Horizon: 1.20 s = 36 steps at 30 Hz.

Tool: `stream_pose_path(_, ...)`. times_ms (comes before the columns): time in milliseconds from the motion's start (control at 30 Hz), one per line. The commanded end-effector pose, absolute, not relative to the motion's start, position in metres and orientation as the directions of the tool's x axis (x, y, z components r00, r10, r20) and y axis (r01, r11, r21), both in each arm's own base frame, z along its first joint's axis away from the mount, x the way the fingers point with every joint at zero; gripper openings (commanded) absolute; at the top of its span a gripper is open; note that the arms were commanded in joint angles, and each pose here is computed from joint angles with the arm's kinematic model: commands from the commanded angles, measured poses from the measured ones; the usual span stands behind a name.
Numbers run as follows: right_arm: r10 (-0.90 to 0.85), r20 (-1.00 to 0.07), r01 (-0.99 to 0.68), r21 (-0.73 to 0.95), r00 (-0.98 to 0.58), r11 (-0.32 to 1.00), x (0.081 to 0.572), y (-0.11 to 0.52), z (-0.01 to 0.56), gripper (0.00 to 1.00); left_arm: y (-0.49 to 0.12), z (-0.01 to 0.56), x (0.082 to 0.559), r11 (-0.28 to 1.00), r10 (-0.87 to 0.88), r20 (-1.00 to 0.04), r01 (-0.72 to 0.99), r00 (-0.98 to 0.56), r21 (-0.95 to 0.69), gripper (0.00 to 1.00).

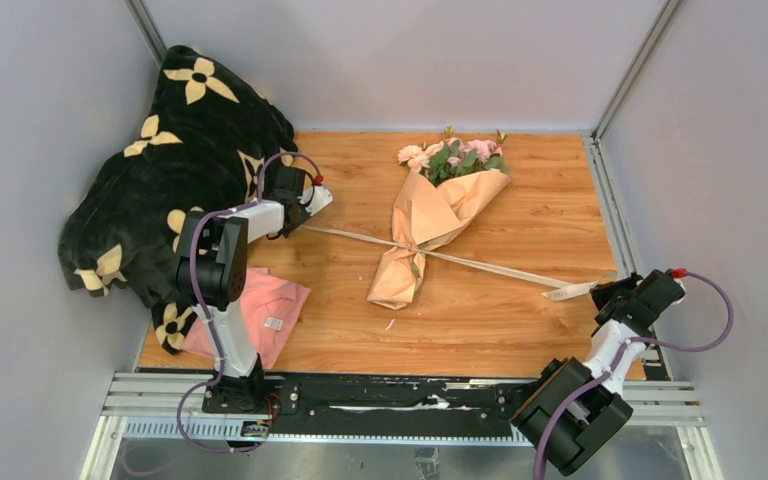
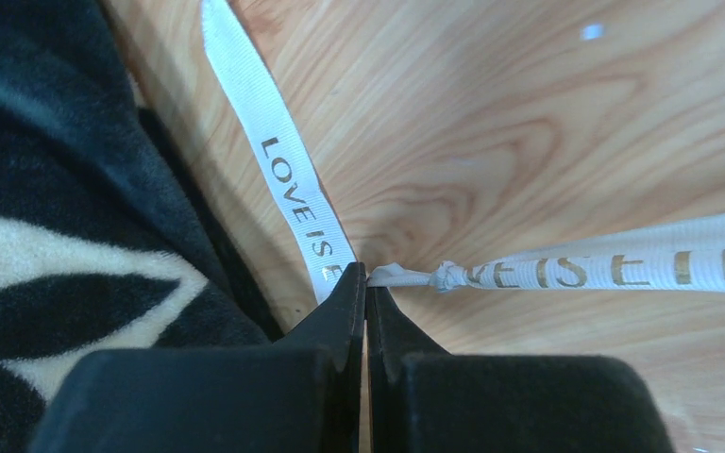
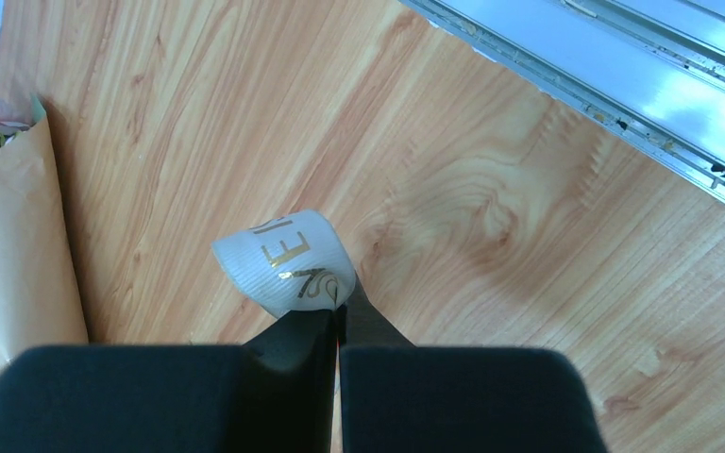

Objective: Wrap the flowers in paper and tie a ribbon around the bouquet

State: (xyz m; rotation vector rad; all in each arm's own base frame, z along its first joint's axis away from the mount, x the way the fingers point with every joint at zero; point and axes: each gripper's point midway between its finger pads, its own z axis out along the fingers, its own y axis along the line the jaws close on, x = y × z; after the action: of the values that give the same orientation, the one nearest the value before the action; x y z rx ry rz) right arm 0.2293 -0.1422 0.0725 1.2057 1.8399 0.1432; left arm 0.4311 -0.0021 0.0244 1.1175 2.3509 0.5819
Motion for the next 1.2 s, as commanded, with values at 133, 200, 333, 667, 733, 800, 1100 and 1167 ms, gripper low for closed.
stream_pose_path(133, 0.706, -0.708, 0.761, 0.453, -0.011, 0.465, 0.213, -0.181, 0.083, 0.0, 0.056, 0.032, 0.435, 0.59, 0.747, -0.192, 0.502, -0.637, 0.632, 0.0)
stream_pose_path(200, 0.71, -0.704, 0.763, 0.451, -0.014, 0.463, 0.213, -0.181, 0.081, 0.0, 0.057, 0.032, 0.435, 0.588, 0.747, -0.192, 0.499, -0.636, 0.636, 0.0)
stream_pose_path(333, 0.722, -0.692, 0.773, 0.463, 0.009, 0.434, 0.209, -0.185, 0.079, 0.0, 0.064, 0.032, 0.437, 0.589, 0.739, -0.186, 0.486, -0.647, 0.646, 0.0)
stream_pose_path(667, 0.47, -0.789, 0.3, 0.372, -0.396, 0.878, 0.299, -0.052, 0.122, 0.0, -0.105, 0.042, 0.399, 0.446, 0.895, -0.242, 0.729, -0.376, 0.519, 0.0)
stream_pose_path(733, 0.381, -0.826, 0.113, 0.368, -0.416, 0.923, 0.316, -0.01, 0.146, 0.0, -0.149, 0.034, 0.389, 0.383, 0.923, -0.234, 0.792, -0.306, 0.476, 0.0)
stream_pose_path(800, 0.299, -0.839, 0.01, 0.331, -0.455, 0.944, 0.32, 0.019, 0.156, 0.0, -0.182, 0.025, 0.378, 0.325, 0.943, -0.215, 0.835, -0.252, 0.443, 0.0)
stream_pose_path(1100, 0.216, -0.839, -0.185, 0.348, -0.5, 0.919, 0.314, 0.065, 0.181, 0.0, -0.288, -0.007, 0.268, 0.011, 0.966, -0.255, 0.977, 0.045, 0.211, 0.0)
stream_pose_path(1167, 0.206, -0.852, -0.211, 0.342, -0.482, 0.916, 0.313, 0.067, 0.195, 0.0, -0.31, -0.001, 0.233, -0.052, 0.949, -0.299, 0.987, 0.096, 0.151, 0.0)
